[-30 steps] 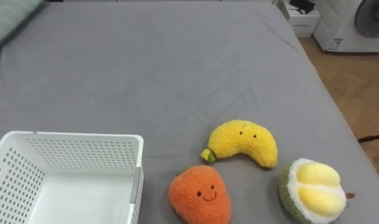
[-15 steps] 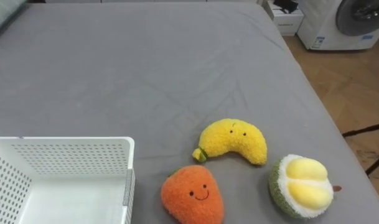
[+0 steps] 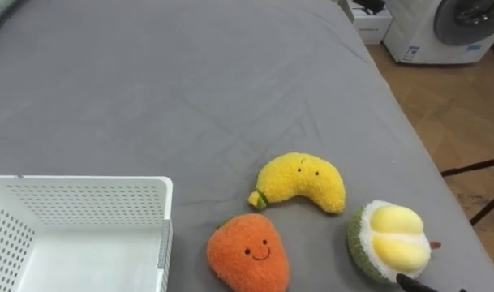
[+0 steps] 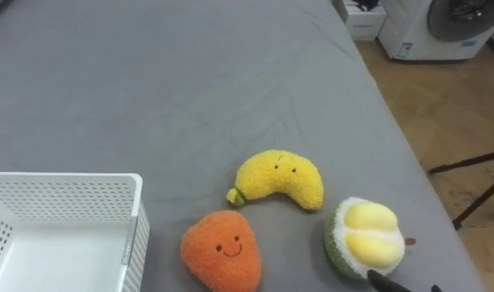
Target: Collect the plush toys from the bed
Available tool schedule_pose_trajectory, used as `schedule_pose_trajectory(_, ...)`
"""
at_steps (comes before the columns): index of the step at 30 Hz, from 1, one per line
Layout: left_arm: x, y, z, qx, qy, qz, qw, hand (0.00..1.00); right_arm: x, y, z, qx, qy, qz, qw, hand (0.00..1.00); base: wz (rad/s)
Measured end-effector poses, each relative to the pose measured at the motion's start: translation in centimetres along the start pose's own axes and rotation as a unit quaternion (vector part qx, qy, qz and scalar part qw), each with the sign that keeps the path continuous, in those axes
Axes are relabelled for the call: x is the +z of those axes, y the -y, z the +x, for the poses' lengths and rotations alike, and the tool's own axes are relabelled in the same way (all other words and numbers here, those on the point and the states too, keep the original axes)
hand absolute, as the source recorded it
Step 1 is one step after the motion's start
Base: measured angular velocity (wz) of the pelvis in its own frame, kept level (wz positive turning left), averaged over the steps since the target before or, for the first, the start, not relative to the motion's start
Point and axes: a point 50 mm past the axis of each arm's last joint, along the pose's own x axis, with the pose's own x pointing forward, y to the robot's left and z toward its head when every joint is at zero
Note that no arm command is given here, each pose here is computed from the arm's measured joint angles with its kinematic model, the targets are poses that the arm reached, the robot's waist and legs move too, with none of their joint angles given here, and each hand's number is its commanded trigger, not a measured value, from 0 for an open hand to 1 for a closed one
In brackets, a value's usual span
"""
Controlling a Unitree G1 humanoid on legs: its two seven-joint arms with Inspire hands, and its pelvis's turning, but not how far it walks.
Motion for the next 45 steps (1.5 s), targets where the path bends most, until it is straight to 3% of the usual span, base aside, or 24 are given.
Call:
schedule_pose_trajectory(8, 0.4, -0.3, 0.0, -0.004, 0.011, 0.017, 1.0, 0.0, 3.5, -2.2, -0.7, 0.041, 0.104, -0.092, 0.989, 0.0, 0.03)
schedule_pose_trajectory(12, 0.6, -0.2, 0.0, -0.003, 0.014, 0.025, 1.0, 0.0, 3.3, -3.2, -1.1, 0.057, 0.133, -0.189, 0.971, 0.0, 0.0)
schedule_pose_trajectory(23, 0.4, -0.2, -0.1, -0.003, 0.016, 0.037, 0.999, 0.0, 3.1, -4.3, -1.5, 0.08, 0.173, -0.318, 0.929, 0.0, 0.0)
schedule_pose_trajectory(35, 0.5, -0.3, -0.2, -0.001, 0.021, 0.051, 0.999, 0.0, 3.0, -4.7, -1.6, 0.1, 0.179, -0.378, 0.903, 0.0, 0.01)
schedule_pose_trajectory(45, 0.5, -0.8, -0.1, 0.01, 0.026, 0.124, 0.992, 0.0, 0.1, -2.7, -0.6, 0.099, 0.117, -0.492, 0.857, 0.0, 0.06)
